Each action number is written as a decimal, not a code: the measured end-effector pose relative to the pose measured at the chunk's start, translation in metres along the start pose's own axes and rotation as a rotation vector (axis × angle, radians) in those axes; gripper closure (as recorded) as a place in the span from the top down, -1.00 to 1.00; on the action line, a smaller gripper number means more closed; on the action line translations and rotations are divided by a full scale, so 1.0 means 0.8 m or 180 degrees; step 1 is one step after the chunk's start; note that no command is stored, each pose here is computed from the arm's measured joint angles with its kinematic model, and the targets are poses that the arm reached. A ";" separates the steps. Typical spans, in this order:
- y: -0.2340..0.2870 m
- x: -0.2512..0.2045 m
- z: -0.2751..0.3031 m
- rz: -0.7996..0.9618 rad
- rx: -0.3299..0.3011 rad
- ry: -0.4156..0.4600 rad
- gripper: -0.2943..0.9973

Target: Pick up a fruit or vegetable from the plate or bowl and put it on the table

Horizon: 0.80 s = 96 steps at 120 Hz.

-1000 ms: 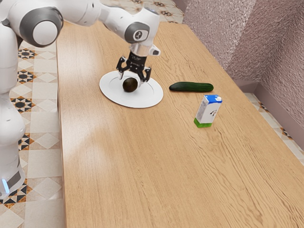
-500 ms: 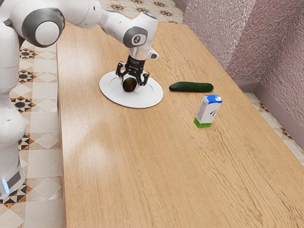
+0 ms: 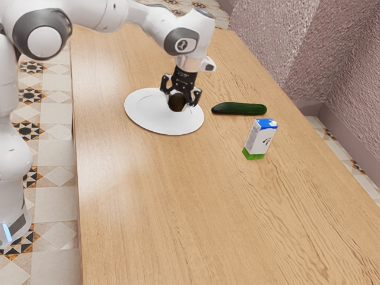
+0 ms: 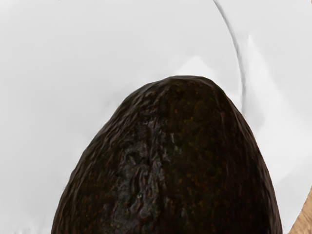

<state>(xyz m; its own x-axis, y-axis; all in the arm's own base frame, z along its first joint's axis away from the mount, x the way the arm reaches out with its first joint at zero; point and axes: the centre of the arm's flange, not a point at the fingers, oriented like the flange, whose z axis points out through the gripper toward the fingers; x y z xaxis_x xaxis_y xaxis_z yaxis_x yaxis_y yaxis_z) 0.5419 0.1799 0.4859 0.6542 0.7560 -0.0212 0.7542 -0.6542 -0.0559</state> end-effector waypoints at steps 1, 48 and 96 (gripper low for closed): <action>0.006 -0.003 -0.002 0.0027 0.0004 0.0006 0.00; 0.228 -0.179 -0.013 0.1163 0.0248 0.0042 0.00; 0.198 -0.147 -0.204 0.1088 0.0138 0.0759 0.51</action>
<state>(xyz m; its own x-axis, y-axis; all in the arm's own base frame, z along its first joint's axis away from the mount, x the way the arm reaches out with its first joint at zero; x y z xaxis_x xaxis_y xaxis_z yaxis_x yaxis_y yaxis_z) 0.5938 -0.0163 0.6426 0.8650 0.4661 0.1856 0.4916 -0.8614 -0.1277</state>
